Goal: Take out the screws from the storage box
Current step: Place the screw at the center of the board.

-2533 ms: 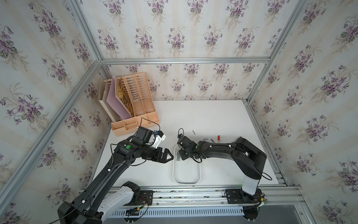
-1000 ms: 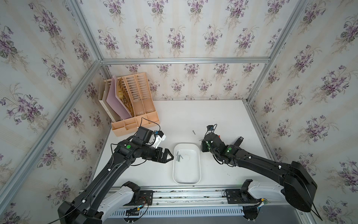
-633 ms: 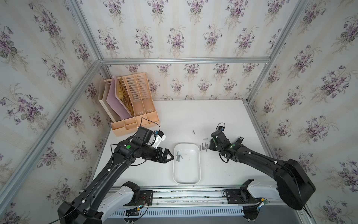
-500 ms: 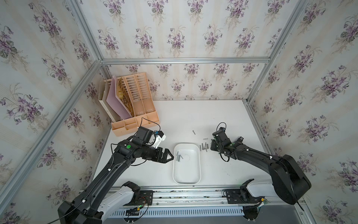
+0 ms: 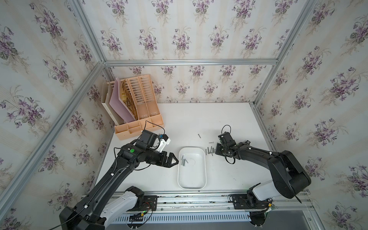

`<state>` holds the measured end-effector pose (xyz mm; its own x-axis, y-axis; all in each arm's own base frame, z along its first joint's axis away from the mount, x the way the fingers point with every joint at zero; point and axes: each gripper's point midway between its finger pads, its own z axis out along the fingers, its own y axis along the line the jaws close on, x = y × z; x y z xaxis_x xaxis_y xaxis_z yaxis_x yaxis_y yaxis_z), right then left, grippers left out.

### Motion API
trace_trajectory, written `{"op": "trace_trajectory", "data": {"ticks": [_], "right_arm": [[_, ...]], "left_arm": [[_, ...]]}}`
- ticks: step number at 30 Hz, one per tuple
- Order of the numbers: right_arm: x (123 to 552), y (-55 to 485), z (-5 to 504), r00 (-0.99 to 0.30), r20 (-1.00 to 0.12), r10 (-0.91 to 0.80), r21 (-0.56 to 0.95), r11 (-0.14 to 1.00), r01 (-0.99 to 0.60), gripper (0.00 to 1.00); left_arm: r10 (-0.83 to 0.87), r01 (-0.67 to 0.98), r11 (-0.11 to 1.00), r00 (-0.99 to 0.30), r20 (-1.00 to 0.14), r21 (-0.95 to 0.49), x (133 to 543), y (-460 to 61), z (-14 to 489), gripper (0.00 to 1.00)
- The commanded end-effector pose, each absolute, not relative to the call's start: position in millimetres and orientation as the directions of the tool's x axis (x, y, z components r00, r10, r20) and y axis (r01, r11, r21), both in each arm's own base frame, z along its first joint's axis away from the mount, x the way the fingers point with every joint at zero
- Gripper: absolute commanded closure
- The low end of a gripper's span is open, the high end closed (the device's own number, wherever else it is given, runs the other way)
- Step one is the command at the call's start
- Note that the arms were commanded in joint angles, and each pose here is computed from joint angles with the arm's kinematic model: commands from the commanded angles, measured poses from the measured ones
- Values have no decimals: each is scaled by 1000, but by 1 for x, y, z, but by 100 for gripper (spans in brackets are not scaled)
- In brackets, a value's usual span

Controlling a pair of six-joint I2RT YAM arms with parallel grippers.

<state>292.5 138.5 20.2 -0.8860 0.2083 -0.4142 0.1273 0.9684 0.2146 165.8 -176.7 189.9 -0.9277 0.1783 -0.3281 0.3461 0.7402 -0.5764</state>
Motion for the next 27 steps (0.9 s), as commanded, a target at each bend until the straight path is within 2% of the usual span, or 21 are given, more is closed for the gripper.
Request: {"op": "trace_trajectory", "data": {"ticks": [1, 7, 12, 16, 19, 23, 27], "right_arm": [[296, 142, 23, -884, -422, 202, 224, 968, 115, 100], [297, 145, 25, -886, -421, 194, 234, 967, 101, 88], [298, 148, 33, -875, -445, 190, 261, 962, 77, 83], [297, 152, 45, -862, -470, 192, 298, 953, 50, 82], [295, 162, 64, -838, -512, 188, 366, 930, -15, 82], [288, 180, 101, -779, -602, 175, 448, 881, -149, 76], [267, 214, 129, -725, -683, 91, 440, 843, -309, 74]], "left_arm": [[180, 346, 738, -928, -326, -579, 165, -177, 191, 0], [181, 351, 736, -926, -331, -579, 164, -177, 192, 0], [182, 349, 737, -927, -327, -579, 165, -177, 191, 1], [181, 350, 736, -926, -330, -580, 164, -177, 192, 1], [181, 349, 737, -927, -328, -579, 164, -177, 191, 0], [182, 348, 738, -928, -325, -578, 165, -177, 190, 0], [180, 349, 738, -927, -330, -578, 165, -177, 191, 0]]}}
